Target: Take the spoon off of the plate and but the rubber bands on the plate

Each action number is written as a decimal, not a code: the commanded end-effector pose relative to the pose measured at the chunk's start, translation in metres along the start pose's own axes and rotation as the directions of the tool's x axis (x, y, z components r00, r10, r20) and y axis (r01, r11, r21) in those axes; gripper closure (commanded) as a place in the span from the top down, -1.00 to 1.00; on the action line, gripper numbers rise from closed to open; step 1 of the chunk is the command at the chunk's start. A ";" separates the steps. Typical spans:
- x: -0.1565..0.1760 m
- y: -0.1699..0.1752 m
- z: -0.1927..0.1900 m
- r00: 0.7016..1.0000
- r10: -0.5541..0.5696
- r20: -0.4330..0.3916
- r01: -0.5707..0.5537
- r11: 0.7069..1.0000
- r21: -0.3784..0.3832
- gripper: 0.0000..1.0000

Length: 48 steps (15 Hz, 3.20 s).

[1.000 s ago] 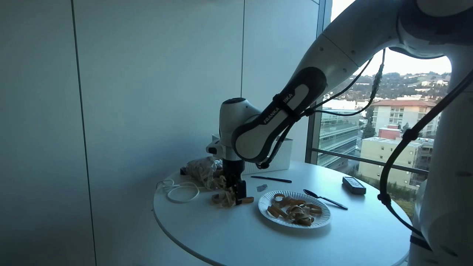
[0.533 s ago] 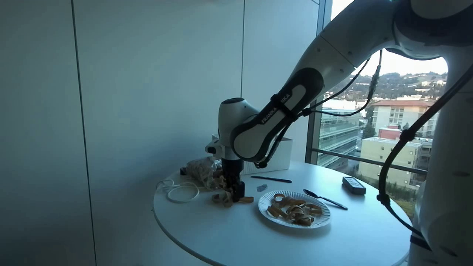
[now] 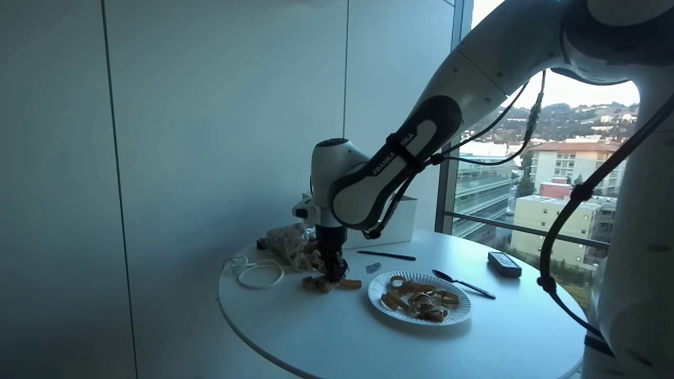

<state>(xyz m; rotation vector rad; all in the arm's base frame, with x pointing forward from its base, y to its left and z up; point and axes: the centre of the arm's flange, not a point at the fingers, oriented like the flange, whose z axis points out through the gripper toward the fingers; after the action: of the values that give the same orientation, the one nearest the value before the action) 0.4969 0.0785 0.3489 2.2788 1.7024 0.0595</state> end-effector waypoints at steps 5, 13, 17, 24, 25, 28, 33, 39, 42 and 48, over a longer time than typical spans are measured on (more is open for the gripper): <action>-0.033 -0.037 -0.071 0.993 -0.096 -0.076 0.094 0.995 -0.027 -0.90; -0.111 -0.099 -0.128 0.998 0.002 -0.063 -0.005 0.999 -0.054 -0.90; -0.138 -0.107 -0.104 0.998 0.033 -0.055 -0.028 0.995 0.093 -0.90; -0.133 -0.100 -0.053 0.997 0.018 -0.077 0.000 0.973 0.229 -0.28; -0.132 -0.100 -0.049 0.996 0.019 -0.086 0.003 0.969 0.248 -0.18; -0.125 -0.101 -0.040 0.996 0.032 -0.085 -0.007 0.960 0.279 0.28; -0.130 -0.113 -0.066 0.998 0.031 -0.049 -0.020 0.978 0.209 1.00; -0.115 -0.113 -0.108 0.996 -0.090 0.006 0.090 0.995 0.053 0.99; -0.083 -0.100 -0.099 0.970 -0.241 -0.031 0.242 0.970 0.028 1.00; -0.026 -0.069 -0.081 0.956 -0.228 -0.184 0.223 0.974 -0.048 1.00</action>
<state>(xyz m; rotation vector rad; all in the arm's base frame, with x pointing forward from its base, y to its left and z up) 0.3671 0.0779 0.4139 2.0142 2.0672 0.1740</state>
